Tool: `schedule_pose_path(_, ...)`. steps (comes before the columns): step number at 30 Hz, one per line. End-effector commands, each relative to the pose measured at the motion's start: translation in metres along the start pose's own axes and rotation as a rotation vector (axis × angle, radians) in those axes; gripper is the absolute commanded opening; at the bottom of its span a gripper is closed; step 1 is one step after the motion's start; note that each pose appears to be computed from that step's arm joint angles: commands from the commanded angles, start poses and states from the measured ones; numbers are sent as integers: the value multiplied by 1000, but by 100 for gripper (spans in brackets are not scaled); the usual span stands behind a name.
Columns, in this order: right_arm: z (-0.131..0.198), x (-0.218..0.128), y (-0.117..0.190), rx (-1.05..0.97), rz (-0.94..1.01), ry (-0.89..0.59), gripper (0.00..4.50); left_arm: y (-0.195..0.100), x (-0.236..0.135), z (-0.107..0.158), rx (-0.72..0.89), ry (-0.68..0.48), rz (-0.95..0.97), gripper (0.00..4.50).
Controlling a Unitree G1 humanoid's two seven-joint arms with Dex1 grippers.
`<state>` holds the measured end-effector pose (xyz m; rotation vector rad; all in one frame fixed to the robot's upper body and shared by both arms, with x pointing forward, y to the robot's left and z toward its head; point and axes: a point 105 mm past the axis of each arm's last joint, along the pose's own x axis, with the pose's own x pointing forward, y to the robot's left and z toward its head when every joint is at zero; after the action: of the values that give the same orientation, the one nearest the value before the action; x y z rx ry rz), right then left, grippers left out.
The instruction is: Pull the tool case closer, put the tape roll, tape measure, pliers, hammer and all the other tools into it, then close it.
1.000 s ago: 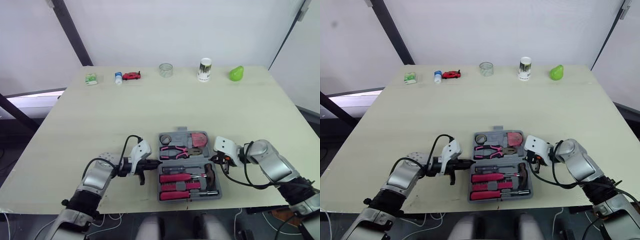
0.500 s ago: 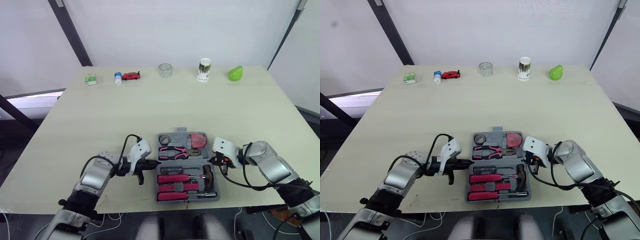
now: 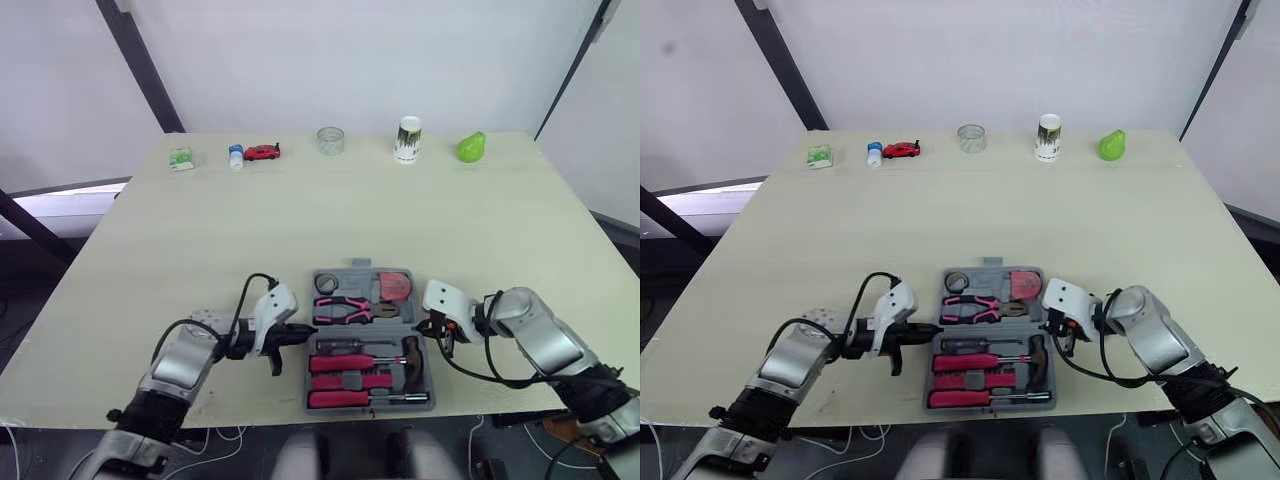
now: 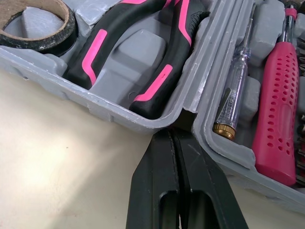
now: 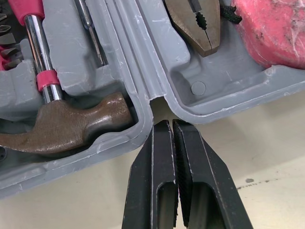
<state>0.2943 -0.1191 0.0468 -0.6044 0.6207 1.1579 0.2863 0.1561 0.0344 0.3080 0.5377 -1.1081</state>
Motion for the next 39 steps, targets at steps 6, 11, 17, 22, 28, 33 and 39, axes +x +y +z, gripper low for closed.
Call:
schedule_pose_path(6,15,2,13,-42,60,-62,12,-14,7,2,33,-32,-57,6)
schedule_pose_path(11,13,0,8,-40,40,-57,12,-15,10,1,37,-34,-67,6)
schedule_pose_path(17,11,-3,4,-35,23,-55,12,-16,12,4,45,-42,-76,6)
schedule_pose_path(22,10,-4,4,-31,17,-54,12,-17,14,3,48,-44,-79,6)
schedule_pose_path(28,10,-5,3,-29,12,-54,12,-15,14,-8,47,-40,-80,6)
schedule_pose_path(33,9,-5,7,-23,27,-52,12,-15,15,-13,52,-40,-85,6)
schedule_pose_path(39,8,-6,5,-21,15,-50,12,-18,20,-16,60,-38,-95,6)
